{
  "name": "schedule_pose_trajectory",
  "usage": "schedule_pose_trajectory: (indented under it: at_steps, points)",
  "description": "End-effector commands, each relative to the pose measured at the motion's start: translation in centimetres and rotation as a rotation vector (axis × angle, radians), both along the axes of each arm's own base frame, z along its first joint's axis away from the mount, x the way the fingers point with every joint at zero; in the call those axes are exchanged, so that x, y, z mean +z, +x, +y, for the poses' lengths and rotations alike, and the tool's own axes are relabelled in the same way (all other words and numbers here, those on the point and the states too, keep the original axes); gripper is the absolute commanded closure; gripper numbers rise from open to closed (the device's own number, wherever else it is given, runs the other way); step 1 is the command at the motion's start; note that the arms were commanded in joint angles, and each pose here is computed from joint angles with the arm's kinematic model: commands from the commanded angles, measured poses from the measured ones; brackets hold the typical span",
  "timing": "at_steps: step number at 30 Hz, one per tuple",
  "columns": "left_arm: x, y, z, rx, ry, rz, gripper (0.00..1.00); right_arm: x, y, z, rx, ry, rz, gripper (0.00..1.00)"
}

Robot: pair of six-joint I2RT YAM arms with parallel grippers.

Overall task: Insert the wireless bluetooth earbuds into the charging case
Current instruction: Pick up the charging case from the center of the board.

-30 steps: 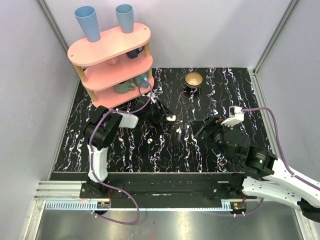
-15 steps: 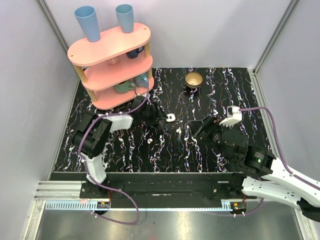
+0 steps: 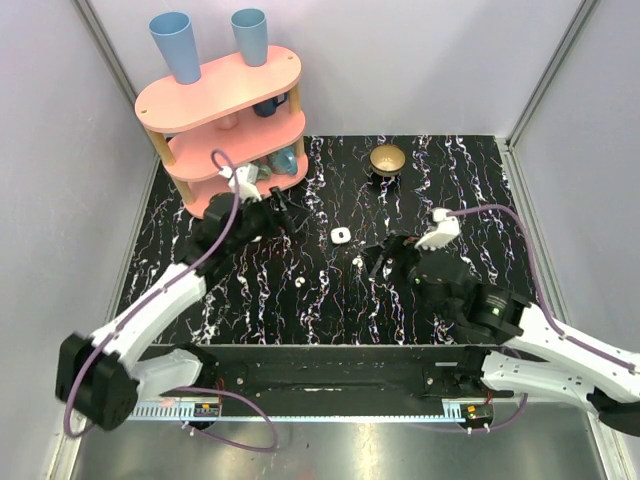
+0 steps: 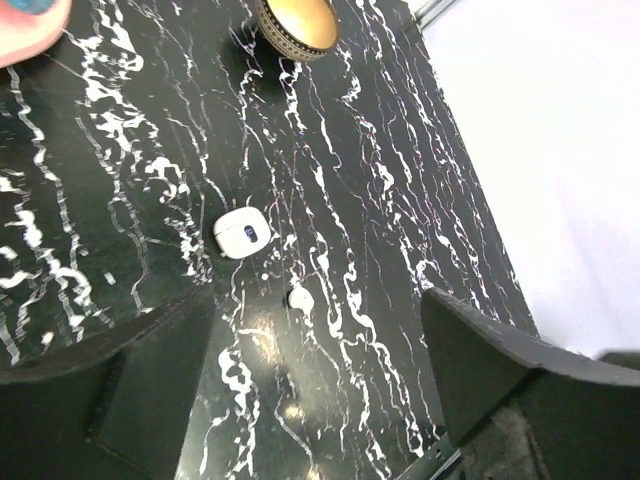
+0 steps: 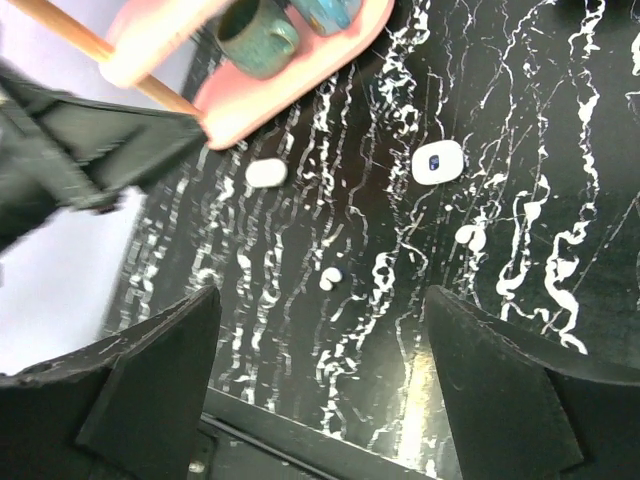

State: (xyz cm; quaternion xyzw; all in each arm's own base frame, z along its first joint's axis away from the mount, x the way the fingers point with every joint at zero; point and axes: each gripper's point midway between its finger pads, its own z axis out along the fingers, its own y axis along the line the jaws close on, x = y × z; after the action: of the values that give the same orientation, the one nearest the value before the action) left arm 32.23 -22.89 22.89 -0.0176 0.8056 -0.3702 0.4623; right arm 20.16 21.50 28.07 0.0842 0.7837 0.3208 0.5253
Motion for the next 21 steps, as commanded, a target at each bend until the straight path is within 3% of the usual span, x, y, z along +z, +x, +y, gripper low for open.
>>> schedule_pose_trajectory:
  at_steps: [1,5,9,15,21]
  points:
    - [0.3,-2.5,4.3,0.087,0.059,-0.047,0.08,1.0,0.5,2.5,0.115,-0.142,-0.067,0.07]
    - [1.7,-5.2,7.0,0.135,0.053,-0.12,0.01,2.0,-0.1,7.3,0.371,-0.247,-0.159,0.01]
    - [2.9,-7.2,10.6,0.241,0.12,-0.175,0.01,0.6,2.2,9.1,0.415,-0.41,-0.22,0.0]
    - [2.1,-10.4,17.2,0.437,0.332,-0.157,0.01,-3.2,6.4,11.9,0.497,-0.492,-0.18,0.0]
    - [-0.5,-12.0,17.3,0.391,0.366,-0.096,0.01,-6.6,8.8,17.2,0.71,-0.524,-0.21,0.0]
